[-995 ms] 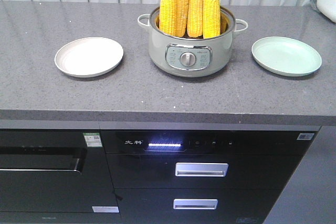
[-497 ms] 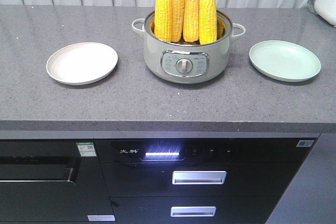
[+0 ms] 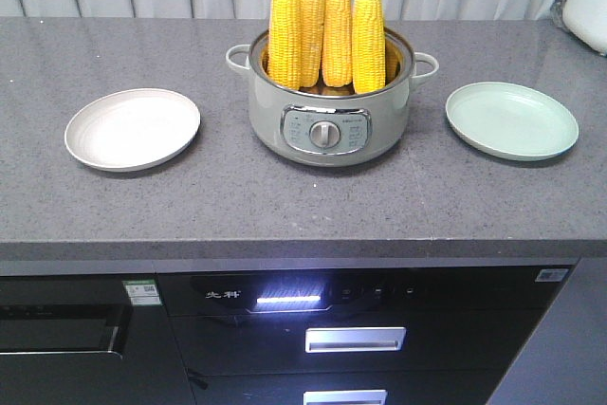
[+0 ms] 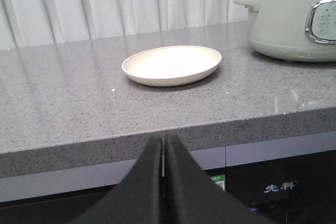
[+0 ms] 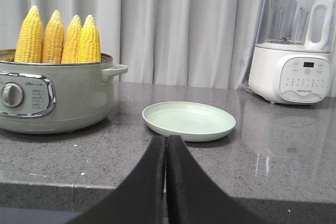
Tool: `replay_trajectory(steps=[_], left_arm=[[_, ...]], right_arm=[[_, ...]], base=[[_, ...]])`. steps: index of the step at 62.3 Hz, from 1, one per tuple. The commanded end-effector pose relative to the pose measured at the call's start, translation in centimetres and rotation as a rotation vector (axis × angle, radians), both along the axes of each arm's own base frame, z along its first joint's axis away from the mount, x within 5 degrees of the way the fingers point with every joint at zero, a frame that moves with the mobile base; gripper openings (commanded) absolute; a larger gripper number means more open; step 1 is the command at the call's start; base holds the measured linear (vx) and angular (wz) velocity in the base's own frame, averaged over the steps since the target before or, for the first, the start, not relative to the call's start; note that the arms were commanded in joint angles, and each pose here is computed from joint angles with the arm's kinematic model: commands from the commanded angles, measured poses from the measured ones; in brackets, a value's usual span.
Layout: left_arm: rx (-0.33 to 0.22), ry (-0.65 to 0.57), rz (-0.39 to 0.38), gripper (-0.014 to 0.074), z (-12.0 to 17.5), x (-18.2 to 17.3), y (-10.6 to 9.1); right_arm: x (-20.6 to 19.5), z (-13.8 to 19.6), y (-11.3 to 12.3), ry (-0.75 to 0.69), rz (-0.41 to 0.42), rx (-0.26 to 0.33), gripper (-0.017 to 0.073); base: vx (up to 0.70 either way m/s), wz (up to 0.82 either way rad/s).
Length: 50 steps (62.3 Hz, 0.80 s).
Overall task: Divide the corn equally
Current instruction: 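Creep the base forward and stop at the counter edge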
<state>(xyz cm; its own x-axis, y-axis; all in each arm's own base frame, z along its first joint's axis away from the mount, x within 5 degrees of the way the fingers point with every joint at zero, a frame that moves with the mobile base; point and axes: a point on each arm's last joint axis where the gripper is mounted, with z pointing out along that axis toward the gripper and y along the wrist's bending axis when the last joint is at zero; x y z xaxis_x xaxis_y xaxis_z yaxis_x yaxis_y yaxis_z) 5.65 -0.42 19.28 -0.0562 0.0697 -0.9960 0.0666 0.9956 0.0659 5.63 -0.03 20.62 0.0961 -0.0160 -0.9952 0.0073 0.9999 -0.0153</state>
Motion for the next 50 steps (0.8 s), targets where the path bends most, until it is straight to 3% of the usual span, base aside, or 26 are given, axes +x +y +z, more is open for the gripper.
replay_trajectory(steps=[1,50], left_arm=[[-0.017,-0.079,0.010,-0.0006,0.59,-0.09,0.09],[-0.017,-0.079,0.010,-0.0006,0.59,-0.09,0.09]], right_arm=[[-0.07,0.41,0.01,-0.073,-0.002,-0.012,-0.0004],[-0.07,0.41,0.01,-0.073,-0.002,-0.012,-0.0004]], base=[[0.07,-0.04],[0.06,-0.03]])
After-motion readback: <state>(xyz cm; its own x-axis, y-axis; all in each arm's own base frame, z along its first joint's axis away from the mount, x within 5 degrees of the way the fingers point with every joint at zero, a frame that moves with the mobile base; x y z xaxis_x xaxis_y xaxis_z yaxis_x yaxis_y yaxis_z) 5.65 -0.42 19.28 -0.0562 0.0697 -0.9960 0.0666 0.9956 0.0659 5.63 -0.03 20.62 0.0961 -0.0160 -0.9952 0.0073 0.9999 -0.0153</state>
